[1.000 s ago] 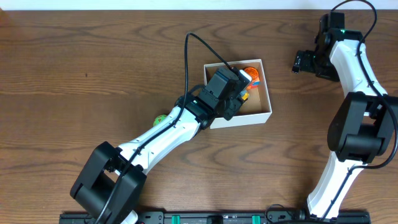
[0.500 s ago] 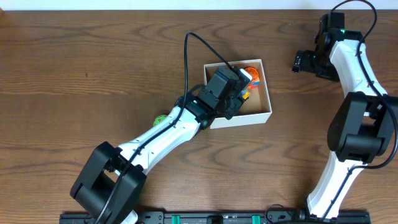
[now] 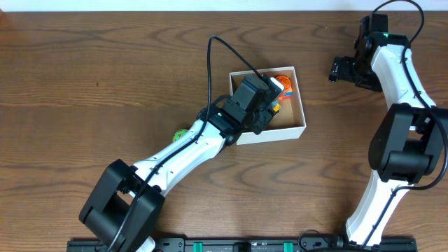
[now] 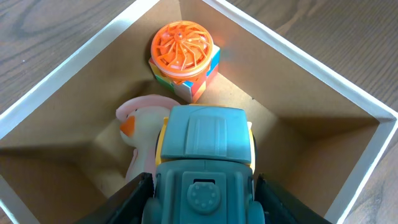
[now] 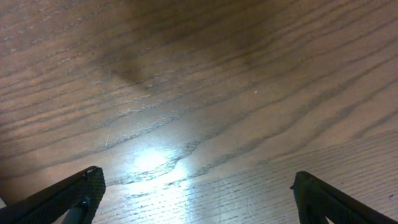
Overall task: Pack container
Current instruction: 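Lower the truck into the box and open the left gripper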
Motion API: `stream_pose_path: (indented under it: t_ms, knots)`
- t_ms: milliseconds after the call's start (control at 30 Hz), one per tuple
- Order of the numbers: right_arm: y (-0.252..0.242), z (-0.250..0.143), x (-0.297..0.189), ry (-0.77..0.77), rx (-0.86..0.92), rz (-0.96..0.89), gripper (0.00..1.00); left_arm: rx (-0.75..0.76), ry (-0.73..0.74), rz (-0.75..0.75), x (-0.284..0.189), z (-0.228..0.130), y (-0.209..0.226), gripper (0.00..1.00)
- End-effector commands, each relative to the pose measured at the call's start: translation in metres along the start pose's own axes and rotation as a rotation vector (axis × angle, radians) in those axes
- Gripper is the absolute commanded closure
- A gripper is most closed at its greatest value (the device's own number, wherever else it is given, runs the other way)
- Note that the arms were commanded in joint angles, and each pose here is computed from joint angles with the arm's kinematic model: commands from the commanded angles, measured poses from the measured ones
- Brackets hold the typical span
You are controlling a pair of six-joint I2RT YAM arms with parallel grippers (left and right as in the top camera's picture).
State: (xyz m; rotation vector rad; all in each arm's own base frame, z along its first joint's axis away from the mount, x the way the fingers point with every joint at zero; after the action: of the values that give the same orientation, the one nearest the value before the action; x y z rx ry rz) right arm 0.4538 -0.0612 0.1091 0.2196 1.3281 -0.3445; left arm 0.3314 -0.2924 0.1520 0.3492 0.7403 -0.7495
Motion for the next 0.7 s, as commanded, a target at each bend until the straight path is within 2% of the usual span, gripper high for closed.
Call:
stream_pose_path:
  t_ms: [0, 133, 167, 567, 667]
  knots:
    - [0.0019, 0.0005, -0.0091, -0.019, 0.007, 0.004, 0.01, -0.003, -0.032, -0.004, -0.0032, 0.0109, -0.0004, 0.47]
    - [0.0019, 0.0005, -0.0091, -0.019, 0.007, 0.004, 0.01, -0.002, -0.032, -0.004, -0.0033, 0.0110, -0.0004, 0.47]
    - [0.0019, 0.0005, -0.0091, -0.019, 0.007, 0.004, 0.01, -0.003, -0.032, -0.004, -0.0033, 0.0110, -0.0004, 0.02]
    - [0.0019, 0.0005, -0.0091, -0.019, 0.007, 0.004, 0.01, -0.002, -0.038, -0.002, -0.0034, 0.0121, -0.0001, 0.02]
    - [0.0019, 0.0005, -0.0091, -0.019, 0.007, 0.004, 0.01, -0.002, -0.067, 0.043, -0.0041, 0.0182, 0.0056, 0.02]
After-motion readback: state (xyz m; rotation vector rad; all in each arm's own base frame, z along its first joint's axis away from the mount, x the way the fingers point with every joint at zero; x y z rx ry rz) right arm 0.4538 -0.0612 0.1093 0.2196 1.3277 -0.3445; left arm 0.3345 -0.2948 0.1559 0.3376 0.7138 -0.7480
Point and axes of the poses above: each gripper's point midway between its finger pads, its own x axis out along the fingers, its own y axis along the line the jaws close on, z = x × y, the point moved 5 cm from there along -x, back along the fingers, and after that the axes turned 3 degrees about x, right-handed, at the moved point
